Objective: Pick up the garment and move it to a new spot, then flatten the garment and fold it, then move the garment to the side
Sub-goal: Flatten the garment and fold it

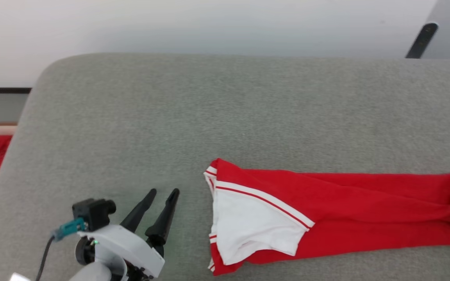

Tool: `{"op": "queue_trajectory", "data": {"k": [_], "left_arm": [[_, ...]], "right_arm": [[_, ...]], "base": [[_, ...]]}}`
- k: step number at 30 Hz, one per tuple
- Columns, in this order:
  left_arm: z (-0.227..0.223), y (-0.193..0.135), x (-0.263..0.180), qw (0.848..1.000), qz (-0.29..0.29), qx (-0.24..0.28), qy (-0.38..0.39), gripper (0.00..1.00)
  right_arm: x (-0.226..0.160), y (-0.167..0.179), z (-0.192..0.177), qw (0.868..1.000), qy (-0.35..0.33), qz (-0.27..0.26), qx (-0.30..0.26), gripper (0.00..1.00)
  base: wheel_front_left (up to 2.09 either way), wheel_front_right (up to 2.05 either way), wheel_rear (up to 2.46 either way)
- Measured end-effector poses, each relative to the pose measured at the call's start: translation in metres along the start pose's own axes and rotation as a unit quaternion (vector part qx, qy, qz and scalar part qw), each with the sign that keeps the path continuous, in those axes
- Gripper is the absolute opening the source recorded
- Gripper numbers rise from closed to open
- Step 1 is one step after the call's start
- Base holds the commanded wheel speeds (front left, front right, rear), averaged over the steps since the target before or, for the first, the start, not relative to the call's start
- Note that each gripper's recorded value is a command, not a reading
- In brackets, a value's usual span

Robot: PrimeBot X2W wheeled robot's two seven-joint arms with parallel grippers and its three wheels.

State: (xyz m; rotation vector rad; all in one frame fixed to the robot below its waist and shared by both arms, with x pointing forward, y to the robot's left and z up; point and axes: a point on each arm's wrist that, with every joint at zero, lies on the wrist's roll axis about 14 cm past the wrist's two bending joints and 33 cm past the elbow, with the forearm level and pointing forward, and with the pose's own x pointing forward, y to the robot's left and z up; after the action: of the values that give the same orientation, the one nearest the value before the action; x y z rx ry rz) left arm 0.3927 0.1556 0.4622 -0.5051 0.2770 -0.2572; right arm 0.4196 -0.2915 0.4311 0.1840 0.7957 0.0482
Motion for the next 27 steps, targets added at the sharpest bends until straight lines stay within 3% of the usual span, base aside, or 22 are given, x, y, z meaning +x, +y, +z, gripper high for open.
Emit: {"op": "queue_trajectory", "data": {"k": [5, 14, 20, 26, 27], "left_arm": [[0.021, 0.028, -0.025, 0.994, 0.073, 0.041, -0.075, 1.00], [0.064, 0.032, -0.045, 0.967, 0.105, 0.165, -0.162, 1.00], [0.063, 0.031, -0.040, 0.959, 0.103, 0.211, -0.161, 1.00], [0.049, 0.041, -0.030, 0.961, 0.111, 0.210, -0.143, 1.00], [0.049, 0.042, -0.029, 0.961, 0.112, 0.209, -0.142, 1.00]], "right_arm": [[0.010, 0.003, -0.006, 0.999, 0.032, 0.001, 0.009, 1.00], [0.028, 0.002, -0.013, 0.996, 0.091, -0.018, -0.006, 1.00], [0.041, -0.003, -0.012, 0.994, 0.107, -0.034, 0.001, 1.00], [0.056, 0.000, -0.021, 0.991, 0.131, -0.034, 0.008, 1.00], [0.058, 0.001, -0.021, 0.991, 0.132, -0.033, 0.008, 0.91]], "base": [[0.00, 0.00, 0.00], [0.00, 0.00, 0.00], [0.00, 0.00, 0.00], [0.00, 0.00, 0.00], [0.00, 0.00, 0.00]]}}
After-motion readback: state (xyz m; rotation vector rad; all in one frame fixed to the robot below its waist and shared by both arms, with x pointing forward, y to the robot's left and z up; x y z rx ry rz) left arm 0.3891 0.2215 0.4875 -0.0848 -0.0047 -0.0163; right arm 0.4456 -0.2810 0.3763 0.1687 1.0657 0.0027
